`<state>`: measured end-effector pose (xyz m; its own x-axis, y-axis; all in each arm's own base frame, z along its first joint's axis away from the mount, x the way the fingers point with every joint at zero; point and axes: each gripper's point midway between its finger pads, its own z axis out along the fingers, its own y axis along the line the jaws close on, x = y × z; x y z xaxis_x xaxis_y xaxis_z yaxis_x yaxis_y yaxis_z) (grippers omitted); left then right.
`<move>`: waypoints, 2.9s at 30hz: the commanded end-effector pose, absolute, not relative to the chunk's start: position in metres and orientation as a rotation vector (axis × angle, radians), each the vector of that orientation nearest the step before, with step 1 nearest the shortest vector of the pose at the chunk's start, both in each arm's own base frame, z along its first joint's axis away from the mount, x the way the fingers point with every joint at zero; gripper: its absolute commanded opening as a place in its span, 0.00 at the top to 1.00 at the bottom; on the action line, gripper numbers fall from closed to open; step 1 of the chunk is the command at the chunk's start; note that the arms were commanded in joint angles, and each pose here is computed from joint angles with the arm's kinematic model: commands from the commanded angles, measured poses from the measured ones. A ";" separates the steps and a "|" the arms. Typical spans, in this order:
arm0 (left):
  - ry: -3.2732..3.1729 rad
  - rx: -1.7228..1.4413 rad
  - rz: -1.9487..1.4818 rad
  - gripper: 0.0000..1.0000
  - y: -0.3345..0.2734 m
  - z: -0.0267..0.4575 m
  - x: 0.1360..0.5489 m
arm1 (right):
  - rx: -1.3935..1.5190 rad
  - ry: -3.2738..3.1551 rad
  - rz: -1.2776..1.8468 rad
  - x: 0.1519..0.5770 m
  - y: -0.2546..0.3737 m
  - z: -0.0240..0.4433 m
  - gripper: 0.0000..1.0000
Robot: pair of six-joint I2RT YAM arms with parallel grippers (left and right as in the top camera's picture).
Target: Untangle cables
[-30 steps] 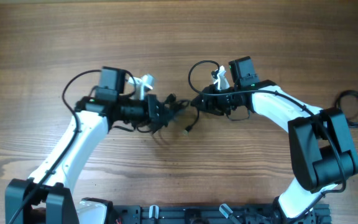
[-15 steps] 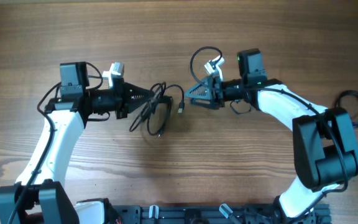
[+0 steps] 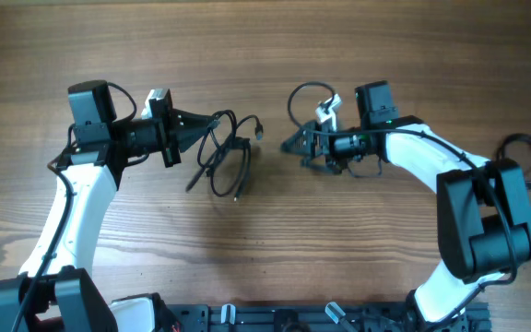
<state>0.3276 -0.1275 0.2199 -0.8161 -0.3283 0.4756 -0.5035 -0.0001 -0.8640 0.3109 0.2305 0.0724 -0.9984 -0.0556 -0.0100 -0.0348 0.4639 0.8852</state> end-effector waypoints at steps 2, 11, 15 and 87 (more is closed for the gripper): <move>-1.931 1.145 1.810 0.96 -0.127 0.228 0.333 | 0.468 -2.570 -1.707 0.277 0.260 0.082 0.01; -1.793 1.530 1.644 0.96 -0.118 0.205 0.353 | 0.810 -2.341 -1.965 0.255 0.327 0.124 0.07; -1.710 1.607 1.602 0.96 -0.117 0.203 0.355 | 0.722 -2.470 -1.936 0.274 0.339 0.123 0.07; -2.123 2.341 1.024 0.96 0.082 0.105 0.313 | -0.524 -3.125 -0.795 0.345 0.042 0.008 0.96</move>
<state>0.3175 0.0588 0.1050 0.0359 -0.8820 0.4700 -0.8374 -0.2833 -0.4675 0.3434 0.0567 0.0113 -0.9496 0.3126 -0.0226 0.2552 0.8131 0.5232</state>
